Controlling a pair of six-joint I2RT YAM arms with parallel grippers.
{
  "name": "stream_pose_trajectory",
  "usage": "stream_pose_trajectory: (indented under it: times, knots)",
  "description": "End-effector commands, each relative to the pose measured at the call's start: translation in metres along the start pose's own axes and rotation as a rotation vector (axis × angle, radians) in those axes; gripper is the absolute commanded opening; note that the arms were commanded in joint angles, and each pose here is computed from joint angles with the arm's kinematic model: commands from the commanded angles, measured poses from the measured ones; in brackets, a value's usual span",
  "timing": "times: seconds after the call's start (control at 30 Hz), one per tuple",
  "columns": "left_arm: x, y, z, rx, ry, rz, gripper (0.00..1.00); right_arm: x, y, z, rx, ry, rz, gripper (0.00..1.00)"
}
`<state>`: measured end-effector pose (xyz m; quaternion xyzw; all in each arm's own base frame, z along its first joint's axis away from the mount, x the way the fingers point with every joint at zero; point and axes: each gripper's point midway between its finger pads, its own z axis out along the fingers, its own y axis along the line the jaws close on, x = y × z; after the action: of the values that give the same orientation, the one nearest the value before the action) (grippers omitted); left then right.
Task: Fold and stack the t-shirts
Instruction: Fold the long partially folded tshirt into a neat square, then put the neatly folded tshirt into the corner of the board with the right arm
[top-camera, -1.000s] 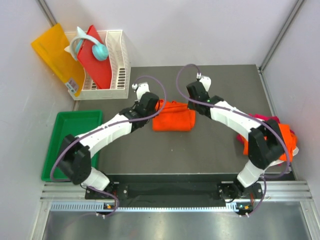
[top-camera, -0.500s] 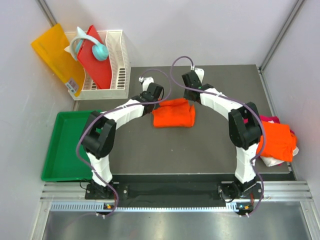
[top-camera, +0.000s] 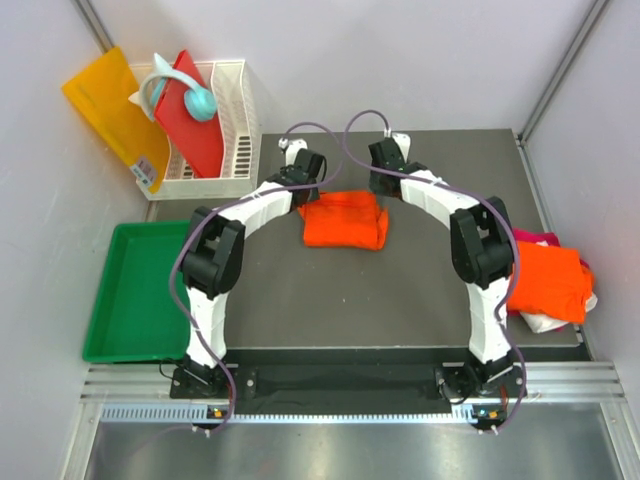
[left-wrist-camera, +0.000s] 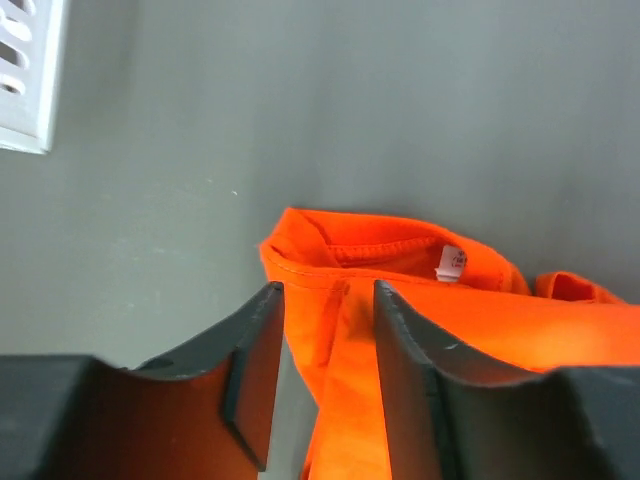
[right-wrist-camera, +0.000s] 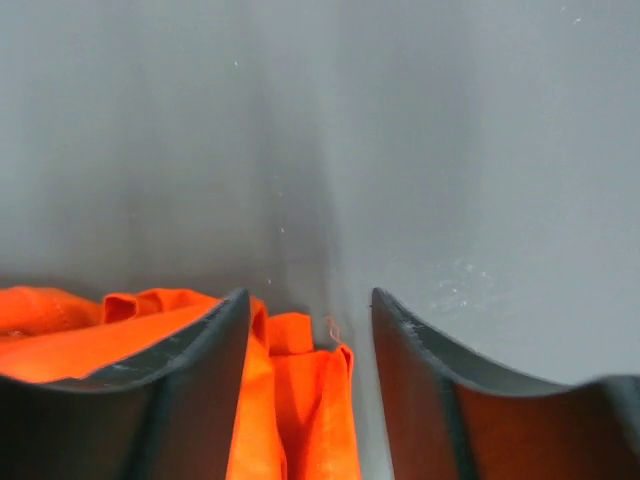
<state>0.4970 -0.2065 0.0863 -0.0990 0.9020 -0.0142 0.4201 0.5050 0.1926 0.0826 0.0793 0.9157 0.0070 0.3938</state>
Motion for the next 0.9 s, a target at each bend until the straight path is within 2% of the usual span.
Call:
stream_pose_trajectory:
  times: [0.0, 0.07, 0.13, 0.17, 0.2, 0.23, 0.33, 0.53, 0.7, 0.87]
  knots:
    - [-0.063, -0.008, -0.047, 0.08, -0.14, -0.073, 0.47, -0.083, 0.007, -0.061, -0.084, -0.205, 0.062, 0.55]
    - [-0.063, -0.014, -0.061, 0.133, -0.142, -0.085, 0.46, -0.078, 0.007, -0.072, -0.097, -0.205, 0.053, 0.55]
    - [-0.049, -0.026, -0.068, 0.192, -0.102, -0.088, 0.38, -0.08, 0.013, -0.094, -0.153, -0.228, 0.065, 0.51]
    - [-0.043, -0.03, -0.068, 0.209, -0.088, -0.094, 0.34, -0.059, 0.009, -0.09, -0.153, -0.191, 0.059, 0.47]
    - [-0.038, -0.034, -0.068, 0.227, -0.076, -0.091, 0.26, -0.057, 0.011, -0.1, -0.181, -0.196, 0.068, 0.42]
    - [-0.023, -0.039, -0.066, 0.242, -0.046, -0.074, 0.24, -0.045, 0.019, -0.102, -0.217, -0.18, 0.068, 0.32]
    - [0.007, -0.047, -0.056, 0.258, 0.019, -0.067, 0.17, 0.001, 0.025, -0.092, -0.232, -0.109, 0.04, 0.15]
    - [0.051, -0.051, -0.036, 0.259, 0.133, -0.053, 0.13, 0.058, 0.043, -0.064, -0.24, 0.024, 0.001, 0.07]
    - [0.081, -0.046, -0.022, 0.235, 0.211, -0.042, 0.12, 0.086, 0.051, -0.044, -0.231, 0.094, -0.034, 0.07]
    - [0.116, -0.032, -0.028, 0.201, 0.299, -0.027, 0.09, 0.123, 0.033, -0.04, -0.188, 0.174, -0.043, 0.06]
